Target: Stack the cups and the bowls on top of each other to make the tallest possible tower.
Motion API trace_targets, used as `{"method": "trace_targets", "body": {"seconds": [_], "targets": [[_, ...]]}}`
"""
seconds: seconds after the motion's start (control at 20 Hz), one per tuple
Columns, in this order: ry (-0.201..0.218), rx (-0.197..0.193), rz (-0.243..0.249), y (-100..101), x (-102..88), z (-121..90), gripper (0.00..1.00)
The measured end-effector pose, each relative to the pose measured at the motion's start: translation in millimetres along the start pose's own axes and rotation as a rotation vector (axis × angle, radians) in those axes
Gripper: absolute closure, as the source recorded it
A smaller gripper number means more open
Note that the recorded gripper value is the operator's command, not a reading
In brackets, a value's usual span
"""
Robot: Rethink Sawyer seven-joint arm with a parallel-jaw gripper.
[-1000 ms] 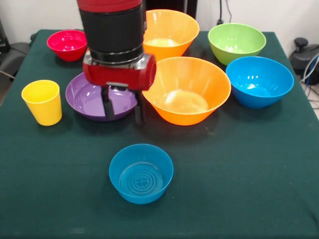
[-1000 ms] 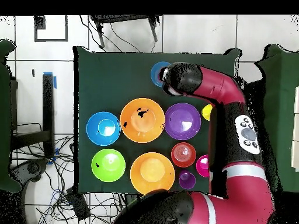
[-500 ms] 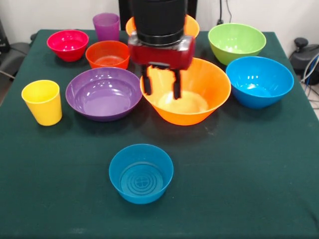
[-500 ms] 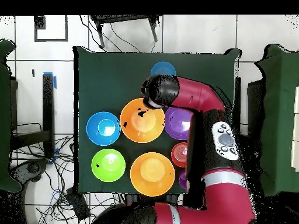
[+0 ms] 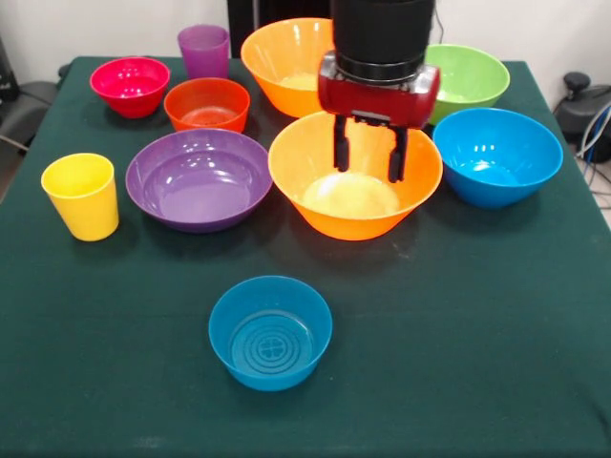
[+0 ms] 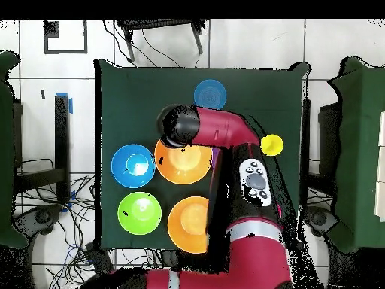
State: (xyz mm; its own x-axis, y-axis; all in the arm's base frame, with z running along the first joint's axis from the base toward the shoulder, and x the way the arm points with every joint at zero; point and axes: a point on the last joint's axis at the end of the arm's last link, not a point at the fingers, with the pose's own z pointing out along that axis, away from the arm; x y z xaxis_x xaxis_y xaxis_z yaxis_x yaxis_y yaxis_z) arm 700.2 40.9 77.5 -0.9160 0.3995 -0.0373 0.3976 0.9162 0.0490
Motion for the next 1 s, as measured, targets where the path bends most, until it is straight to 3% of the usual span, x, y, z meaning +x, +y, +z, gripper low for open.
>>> {"method": "trace_targets", "body": {"seconds": [0.25,0.75,1.0], "targets": [[-0.03,0.03,0.043,7,9.7,2,0.0],[-0.088,0.072,0.137,-7,9.5,2,0.0],[-0.102,0.08,0.175,0,16.1,5,0.0]]}}
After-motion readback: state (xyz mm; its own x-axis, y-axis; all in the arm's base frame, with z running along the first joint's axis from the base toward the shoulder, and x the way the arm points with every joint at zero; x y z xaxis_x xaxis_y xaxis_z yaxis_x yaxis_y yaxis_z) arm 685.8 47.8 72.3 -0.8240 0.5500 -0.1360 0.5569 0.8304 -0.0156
